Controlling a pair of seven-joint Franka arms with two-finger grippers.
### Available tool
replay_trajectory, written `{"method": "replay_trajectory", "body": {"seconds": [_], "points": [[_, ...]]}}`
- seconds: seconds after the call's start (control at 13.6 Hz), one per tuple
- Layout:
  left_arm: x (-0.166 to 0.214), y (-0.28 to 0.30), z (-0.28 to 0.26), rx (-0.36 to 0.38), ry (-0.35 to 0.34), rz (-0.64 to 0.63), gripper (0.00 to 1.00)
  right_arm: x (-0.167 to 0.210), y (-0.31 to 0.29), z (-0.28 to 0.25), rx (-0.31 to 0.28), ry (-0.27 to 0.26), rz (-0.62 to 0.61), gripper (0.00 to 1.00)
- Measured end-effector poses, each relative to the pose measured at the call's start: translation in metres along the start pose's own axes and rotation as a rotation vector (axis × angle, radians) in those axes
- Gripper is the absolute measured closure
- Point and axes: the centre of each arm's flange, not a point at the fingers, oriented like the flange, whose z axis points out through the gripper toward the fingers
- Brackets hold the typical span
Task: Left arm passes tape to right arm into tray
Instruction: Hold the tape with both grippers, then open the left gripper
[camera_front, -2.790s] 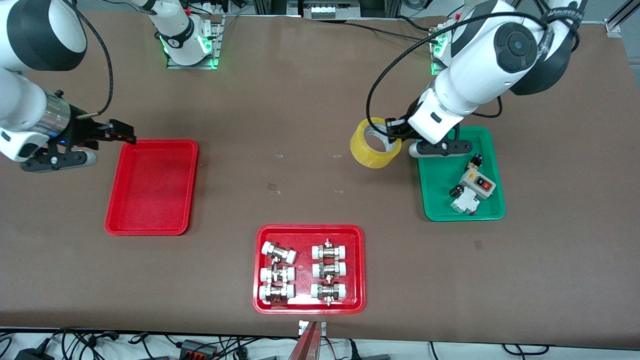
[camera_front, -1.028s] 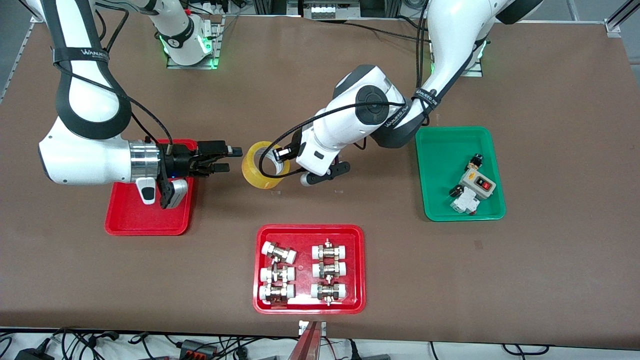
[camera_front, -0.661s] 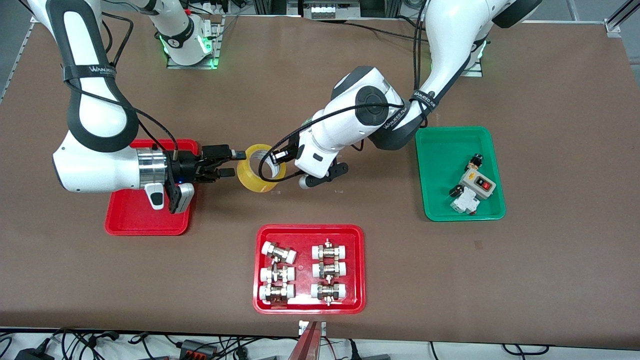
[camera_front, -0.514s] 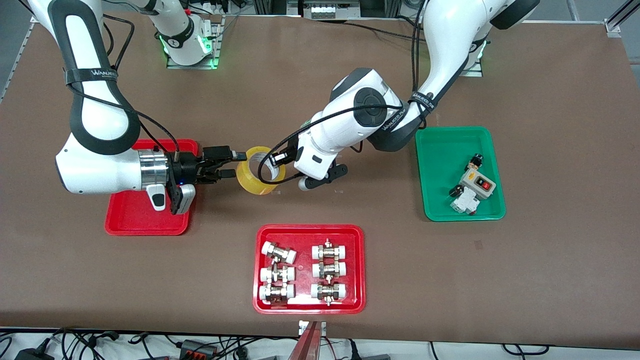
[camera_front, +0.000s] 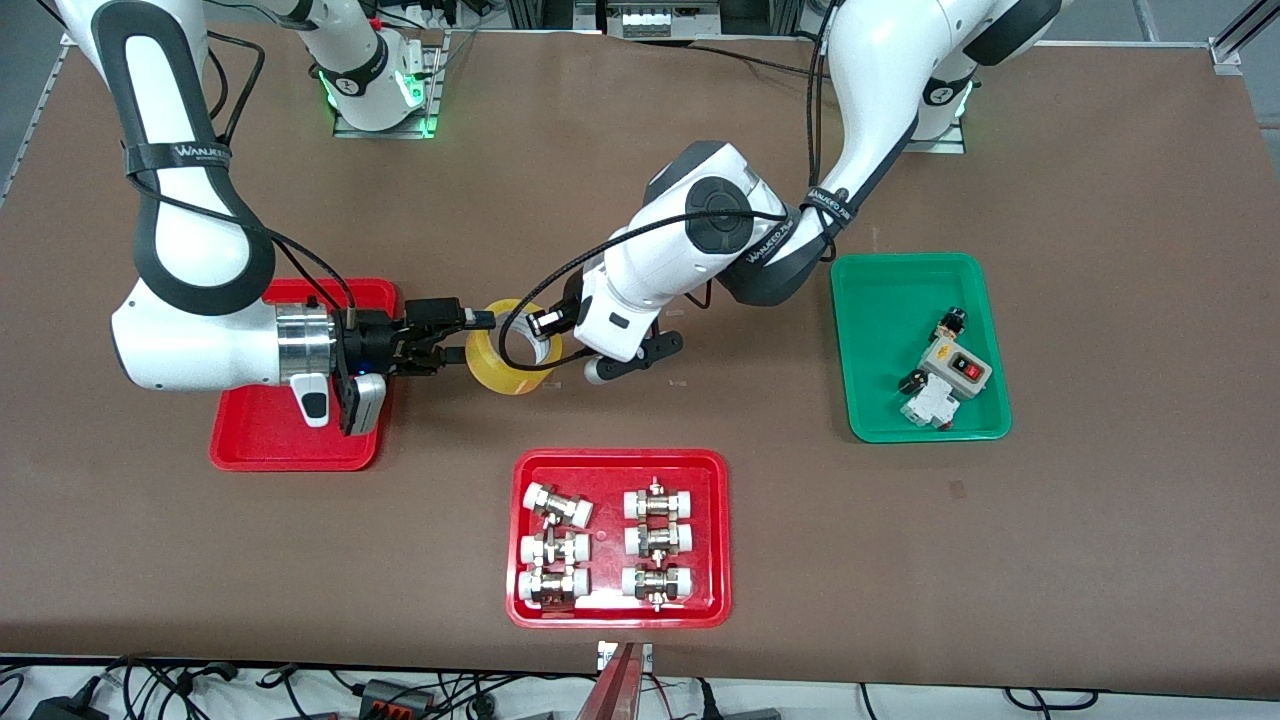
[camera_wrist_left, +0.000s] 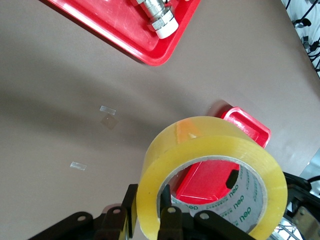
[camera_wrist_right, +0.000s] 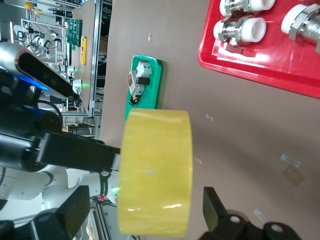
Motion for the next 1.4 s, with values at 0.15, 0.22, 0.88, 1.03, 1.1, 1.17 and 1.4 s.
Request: {"method": "replay_trajectory", "body": {"seconds": [0.15, 0.22, 0.88, 1.03, 1.1, 1.17, 1.4], "points": [[0.001, 0.000, 0.000, 0.000, 0.001, -0.001, 0.78, 0.002, 0.006, 0.001, 0.000, 0.003, -0.005, 0.00], [0.001, 0.000, 0.000, 0.000, 0.001, -0.001, 0.78, 0.004, 0.006, 0.000, 0.001, 0.008, -0.009, 0.00], [0.002, 0.000, -0.001, -0.001, 0.004, -0.002, 0.78, 0.019, 0.007, -0.008, 0.020, 0.046, -0.018, 0.00], [0.002, 0.000, -0.001, -0.001, 0.004, -0.002, 0.78, 0.019, 0.007, -0.008, 0.020, 0.045, -0.018, 0.01], [0.002, 0.000, -0.001, -0.001, 0.004, -0.002, 0.78, 0.019, 0.006, -0.007, 0.021, 0.044, -0.018, 0.01], [0.002, 0.000, -0.001, -0.001, 0.004, -0.002, 0.78, 0.019, 0.006, -0.007, 0.021, 0.043, -0.019, 0.02], [0.002, 0.000, -0.001, -0.002, 0.005, -0.003, 0.78, 0.018, 0.007, -0.002, 0.026, 0.032, -0.018, 0.04]]}}
